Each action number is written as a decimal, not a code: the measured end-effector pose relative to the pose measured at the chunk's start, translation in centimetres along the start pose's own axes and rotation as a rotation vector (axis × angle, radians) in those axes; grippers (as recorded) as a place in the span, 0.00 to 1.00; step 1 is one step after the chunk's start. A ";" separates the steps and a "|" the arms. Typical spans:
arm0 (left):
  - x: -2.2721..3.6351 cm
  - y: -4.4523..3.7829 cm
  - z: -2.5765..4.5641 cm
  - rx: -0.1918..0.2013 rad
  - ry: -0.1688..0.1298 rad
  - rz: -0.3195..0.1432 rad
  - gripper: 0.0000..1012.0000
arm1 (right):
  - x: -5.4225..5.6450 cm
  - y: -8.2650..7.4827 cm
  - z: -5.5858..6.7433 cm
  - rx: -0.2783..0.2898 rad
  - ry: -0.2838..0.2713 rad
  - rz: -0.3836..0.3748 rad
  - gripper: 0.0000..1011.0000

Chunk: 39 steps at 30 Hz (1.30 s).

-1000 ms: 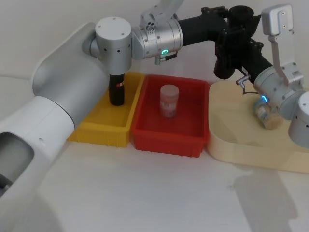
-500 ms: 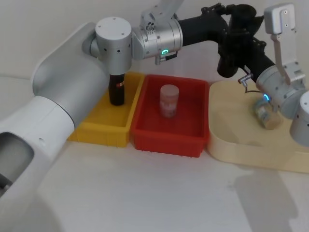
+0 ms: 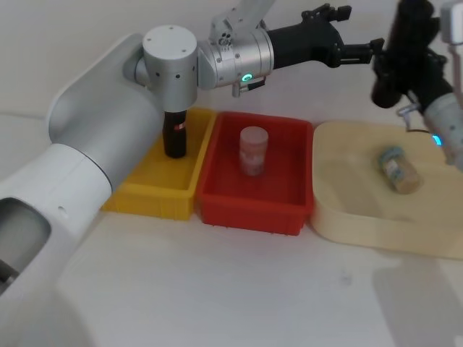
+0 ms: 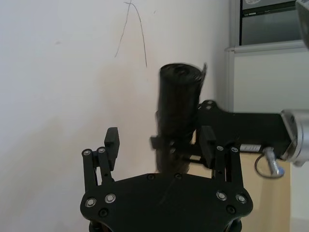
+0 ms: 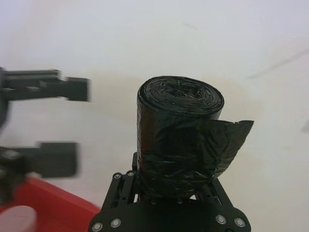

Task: Pick up the garbage bag with the one hand and transfer it to the other hand.

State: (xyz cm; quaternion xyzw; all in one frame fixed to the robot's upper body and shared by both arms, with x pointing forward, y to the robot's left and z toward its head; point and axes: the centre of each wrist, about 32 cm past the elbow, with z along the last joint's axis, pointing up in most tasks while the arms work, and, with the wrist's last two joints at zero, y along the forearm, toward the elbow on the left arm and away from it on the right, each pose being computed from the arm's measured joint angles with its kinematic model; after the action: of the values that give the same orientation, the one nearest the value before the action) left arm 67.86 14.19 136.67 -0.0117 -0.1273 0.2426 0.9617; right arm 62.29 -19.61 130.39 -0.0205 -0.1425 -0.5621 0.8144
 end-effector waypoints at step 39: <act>0.00 0.00 0.00 0.000 0.000 0.000 0.99 | 3.7 -4.3 0.1 -0.063 -0.014 -0.168 0.99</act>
State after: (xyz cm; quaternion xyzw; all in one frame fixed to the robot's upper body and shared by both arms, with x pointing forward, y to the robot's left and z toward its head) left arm 67.86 14.19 136.67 -0.0117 -0.1273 0.2426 0.9617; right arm 59.50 -24.55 130.86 -0.0382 -0.1316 -0.6323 0.7625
